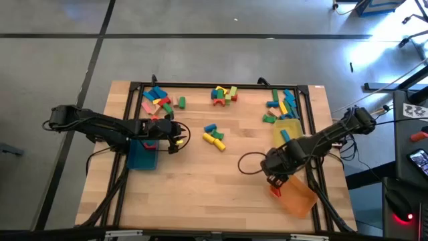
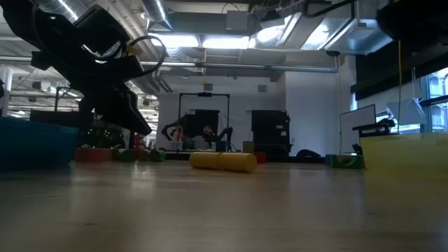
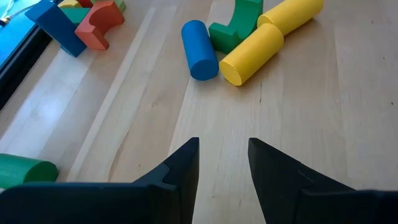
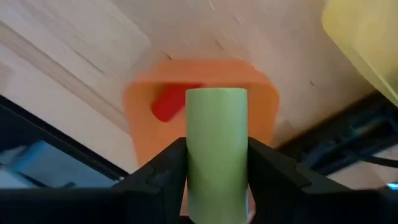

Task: Sort blocks by size
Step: Put the light green cylindrical block into the orange bin, then put the green arch block into the blue bin

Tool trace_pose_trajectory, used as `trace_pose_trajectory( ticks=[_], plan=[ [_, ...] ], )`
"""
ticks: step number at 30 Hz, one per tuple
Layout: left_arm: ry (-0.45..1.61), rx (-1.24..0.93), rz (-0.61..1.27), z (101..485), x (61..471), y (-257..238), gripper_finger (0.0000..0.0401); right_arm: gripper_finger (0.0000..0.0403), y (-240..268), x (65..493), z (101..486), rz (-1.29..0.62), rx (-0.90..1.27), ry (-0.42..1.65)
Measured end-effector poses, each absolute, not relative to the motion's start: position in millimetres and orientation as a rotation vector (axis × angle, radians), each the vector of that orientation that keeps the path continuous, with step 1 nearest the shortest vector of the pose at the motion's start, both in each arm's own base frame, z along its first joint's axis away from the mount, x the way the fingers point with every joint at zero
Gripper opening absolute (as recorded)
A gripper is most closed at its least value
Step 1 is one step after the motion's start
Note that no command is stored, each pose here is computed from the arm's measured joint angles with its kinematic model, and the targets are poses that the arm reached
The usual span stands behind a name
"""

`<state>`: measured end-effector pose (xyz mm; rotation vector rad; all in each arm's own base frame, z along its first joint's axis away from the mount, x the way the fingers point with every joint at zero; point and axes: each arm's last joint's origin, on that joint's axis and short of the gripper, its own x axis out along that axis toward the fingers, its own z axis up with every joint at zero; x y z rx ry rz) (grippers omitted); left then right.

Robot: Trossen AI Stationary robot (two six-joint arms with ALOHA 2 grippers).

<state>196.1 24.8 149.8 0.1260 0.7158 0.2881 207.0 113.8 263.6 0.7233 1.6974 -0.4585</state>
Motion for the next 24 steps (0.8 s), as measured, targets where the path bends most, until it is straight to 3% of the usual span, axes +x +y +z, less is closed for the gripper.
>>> trace_pose_trajectory(
  ticks=[7, 13, 24],
  plan=[
    [0.715, 0.123, 0.289, 149.8, 196.2, 24.8, 0.0123, 0.0152, 127.5, 191.2, 245.7, -0.456, 0.574, 1.718],
    [0.713, 0.114, 0.293, 149.8, 196.2, 24.8, 0.0123, 0.0144, 146.7, 179.7, 220.9, -0.331, 0.563, 1.746],
    [0.713, 0.115, 0.293, 149.9, 196.2, 24.8, 0.0123, 0.0211, 148.8, 166.8, 210.9, -0.546, 0.614, 1.738]
  ],
)
